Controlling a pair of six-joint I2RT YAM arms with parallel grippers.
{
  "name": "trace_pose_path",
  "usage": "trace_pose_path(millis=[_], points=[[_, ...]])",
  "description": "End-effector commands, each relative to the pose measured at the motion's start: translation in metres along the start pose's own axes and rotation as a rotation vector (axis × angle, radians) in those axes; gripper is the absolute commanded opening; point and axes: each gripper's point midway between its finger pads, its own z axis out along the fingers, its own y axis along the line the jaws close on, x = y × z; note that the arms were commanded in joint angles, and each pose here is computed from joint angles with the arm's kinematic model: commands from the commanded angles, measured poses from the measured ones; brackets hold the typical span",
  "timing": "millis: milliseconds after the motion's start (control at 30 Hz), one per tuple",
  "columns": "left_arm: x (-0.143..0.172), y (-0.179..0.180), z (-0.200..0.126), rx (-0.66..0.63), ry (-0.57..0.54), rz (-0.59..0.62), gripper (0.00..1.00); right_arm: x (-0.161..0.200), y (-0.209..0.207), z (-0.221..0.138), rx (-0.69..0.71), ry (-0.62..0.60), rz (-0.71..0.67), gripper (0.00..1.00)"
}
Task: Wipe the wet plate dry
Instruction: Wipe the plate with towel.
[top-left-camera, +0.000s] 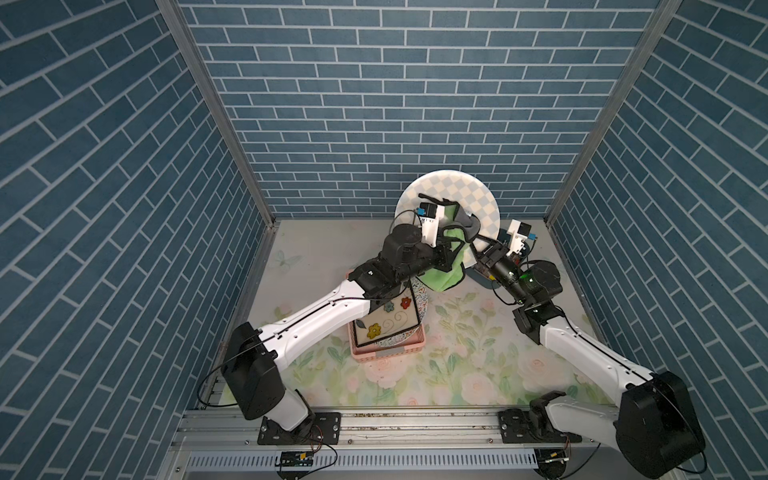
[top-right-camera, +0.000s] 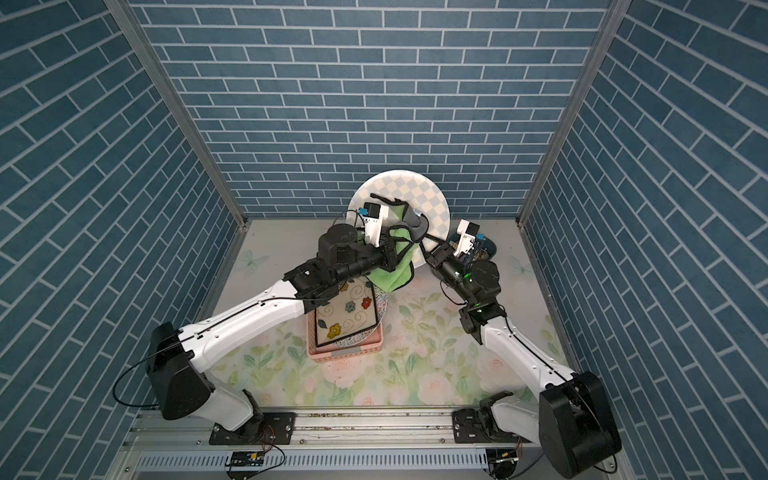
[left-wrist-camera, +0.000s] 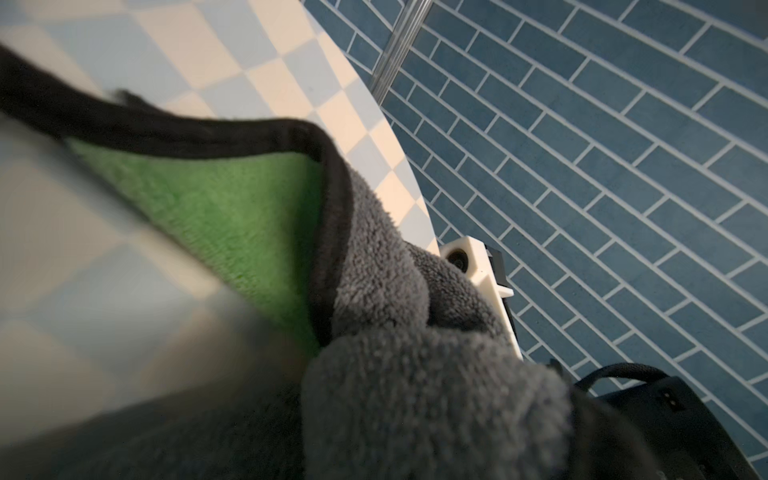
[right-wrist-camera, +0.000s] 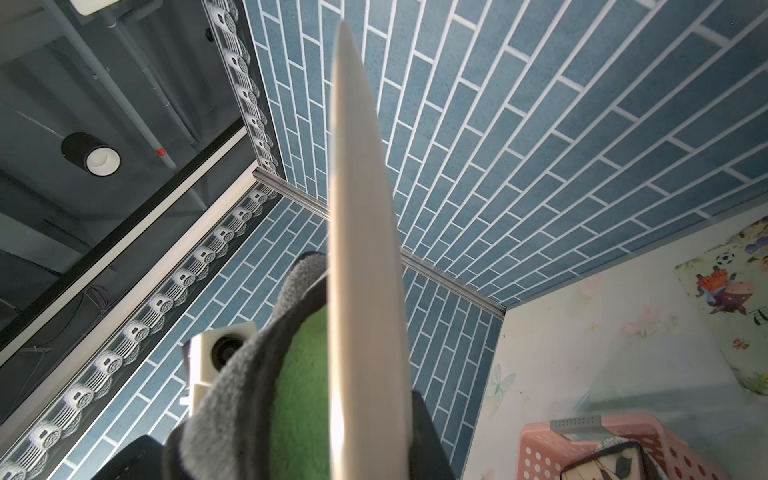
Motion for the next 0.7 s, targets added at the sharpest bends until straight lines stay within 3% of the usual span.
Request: trace_pose_path(millis=[0, 200, 267, 367, 467, 533, 667], points=[[-0.025, 0.079, -0.034, -0.222, -0.089, -0.129, 0.0, -0.03, 0.114, -0.027, -0.331, -0.092, -0.108, 0.0], [0.019, 0.06, -0.017, -0.158, 0.021, -0.13, 0.0, -0.009, 0.132, -0.019, -0.41, -0.008, -0.182, 0.0], [-0.006, 0.067, -0.031, -0.168, -0.051, -0.154, 0.0, 0.009, 0.141, -0.011, -0.431, 0.067, -0.245, 0.0], [-0.076, 0.098, -0.072, -0.19, -0.228, -0.211, 0.0, 0.027, 0.14, -0.008, -0.397, 0.162, -0.327, 0.0], [-0.113, 0.092, -0.079, -0.2, -0.269, -0.114, 0.0, 0.044, 0.135, -0.014, -0.387, 0.251, -0.358, 0.0], [-0.101, 0.064, -0.05, -0.115, -0.178, -0.064, 0.0, 0.055, 0.134, -0.017, -0.406, 0.305, -0.359, 0.0], [-0.026, 0.017, 0.016, -0.014, 0.041, 0.019, 0.0, 0.057, 0.139, -0.014, -0.416, 0.335, -0.404, 0.0]])
